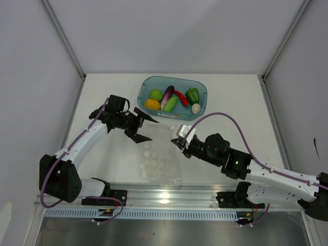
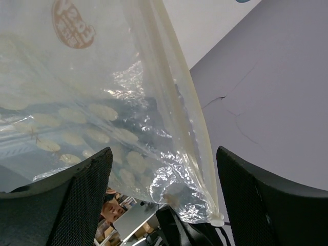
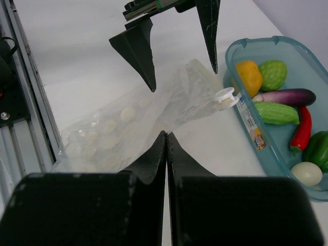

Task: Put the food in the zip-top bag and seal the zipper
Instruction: Pick up the zipper food storage bag at the center of the board.

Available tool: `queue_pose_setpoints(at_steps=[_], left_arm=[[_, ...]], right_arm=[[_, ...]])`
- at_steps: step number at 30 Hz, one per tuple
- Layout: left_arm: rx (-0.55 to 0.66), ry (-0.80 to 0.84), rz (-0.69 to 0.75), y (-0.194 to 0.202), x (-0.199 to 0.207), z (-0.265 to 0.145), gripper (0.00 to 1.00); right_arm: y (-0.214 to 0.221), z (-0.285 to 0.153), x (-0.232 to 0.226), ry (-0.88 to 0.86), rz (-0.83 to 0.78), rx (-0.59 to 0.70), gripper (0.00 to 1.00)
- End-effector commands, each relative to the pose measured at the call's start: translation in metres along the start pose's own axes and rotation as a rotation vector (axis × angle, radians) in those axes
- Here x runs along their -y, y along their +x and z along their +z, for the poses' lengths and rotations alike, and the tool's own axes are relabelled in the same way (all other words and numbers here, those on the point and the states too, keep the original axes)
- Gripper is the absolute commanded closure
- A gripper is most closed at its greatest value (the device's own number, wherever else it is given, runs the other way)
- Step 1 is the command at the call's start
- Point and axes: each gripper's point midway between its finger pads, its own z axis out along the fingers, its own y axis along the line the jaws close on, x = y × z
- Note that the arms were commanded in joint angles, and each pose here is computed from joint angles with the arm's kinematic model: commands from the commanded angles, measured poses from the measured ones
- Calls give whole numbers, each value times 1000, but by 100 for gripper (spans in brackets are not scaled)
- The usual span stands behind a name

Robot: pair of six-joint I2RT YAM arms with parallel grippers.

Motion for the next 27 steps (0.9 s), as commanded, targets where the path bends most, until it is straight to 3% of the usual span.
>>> queue_pose_setpoints(at_steps=[1, 4, 6, 7, 11, 13, 18, 19, 22, 25, 27], left_arm=[[7, 19, 33, 0, 12, -7, 16], [2, 14, 28, -2, 6, -4, 24], [-3, 19, 25, -2, 0, 0, 42], [-9, 38, 33, -1, 2, -1, 59], [-29, 32, 35, 1, -5, 2, 90], [-38, 38, 51, 3, -5, 1, 99], [75, 70, 207, -3, 9, -18, 99], [105, 72, 243, -5, 10, -21, 99], [297, 84, 402, -20, 23, -46, 99], [410, 33, 516, -30, 21, -64, 99], [493, -8, 585, -40, 21, -77, 100]], right_arm=[[-25, -1, 6, 29, -21, 49, 100], [-24, -1, 7, 37, -23, 48, 100], [-24, 0, 6, 34, -25, 47, 100], [-24, 0, 6, 34, -26, 47, 100], [-25, 1, 6, 36, -28, 45, 100], [-24, 3, 9, 50, -24, 36, 100], [-11, 9, 13, 108, 81, -58, 98], [-7, 13, 15, 121, 112, -80, 80], [-4, 14, 9, 107, 214, -113, 51], [-8, 13, 9, 121, 318, -104, 34], [-19, 8, 11, 110, 363, -85, 28]])
